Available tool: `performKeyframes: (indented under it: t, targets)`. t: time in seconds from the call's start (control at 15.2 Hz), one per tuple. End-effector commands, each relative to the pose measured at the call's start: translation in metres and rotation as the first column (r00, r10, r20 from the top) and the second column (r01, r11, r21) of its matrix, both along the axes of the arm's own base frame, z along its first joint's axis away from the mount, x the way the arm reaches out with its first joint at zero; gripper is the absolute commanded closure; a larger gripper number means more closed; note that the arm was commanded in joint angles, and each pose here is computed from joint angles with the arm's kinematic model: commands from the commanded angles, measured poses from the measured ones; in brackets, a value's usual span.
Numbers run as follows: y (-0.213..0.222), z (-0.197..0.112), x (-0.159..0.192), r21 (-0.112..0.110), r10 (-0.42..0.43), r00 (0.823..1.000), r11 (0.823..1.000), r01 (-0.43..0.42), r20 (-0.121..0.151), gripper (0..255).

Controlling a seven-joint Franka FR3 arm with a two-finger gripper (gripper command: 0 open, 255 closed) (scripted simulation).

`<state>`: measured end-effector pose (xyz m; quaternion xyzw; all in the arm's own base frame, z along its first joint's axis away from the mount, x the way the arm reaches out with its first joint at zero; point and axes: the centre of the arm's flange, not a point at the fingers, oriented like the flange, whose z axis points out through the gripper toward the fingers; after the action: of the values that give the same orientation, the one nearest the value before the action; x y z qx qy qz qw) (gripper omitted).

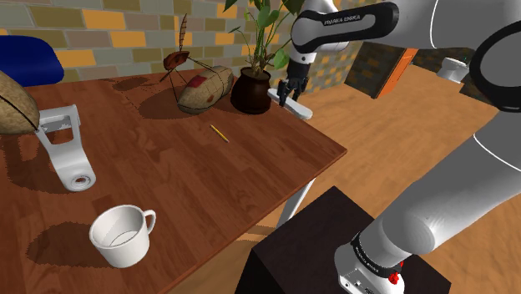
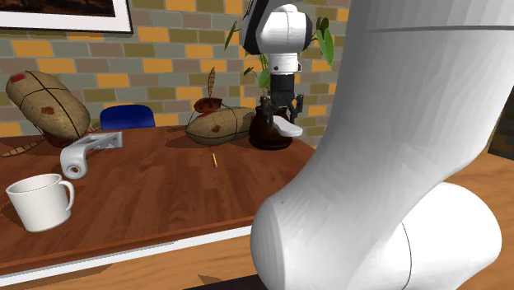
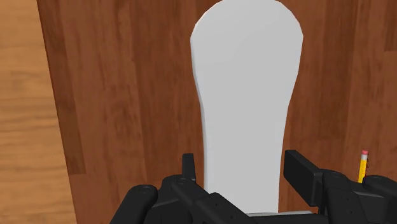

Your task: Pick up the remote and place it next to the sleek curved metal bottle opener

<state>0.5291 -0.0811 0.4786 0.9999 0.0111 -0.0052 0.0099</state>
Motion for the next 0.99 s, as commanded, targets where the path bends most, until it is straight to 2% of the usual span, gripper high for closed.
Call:
performKeyframes:
  t: [0.0, 0.13, 0.92]
  targets:
    - [0.000, 0.010, 0.001, 0.000, 0.000, 1.000, 1.000, 0.000, 0.000, 255]
    - [0.000, 0.019, 0.001, 0.000, 0.000, 1.000, 1.000, 0.000, 0.000, 255]
    - [0.159, 0.019, -0.001, 0.000, 0.000, 1.000, 1.000, 0.000, 0.000, 255]
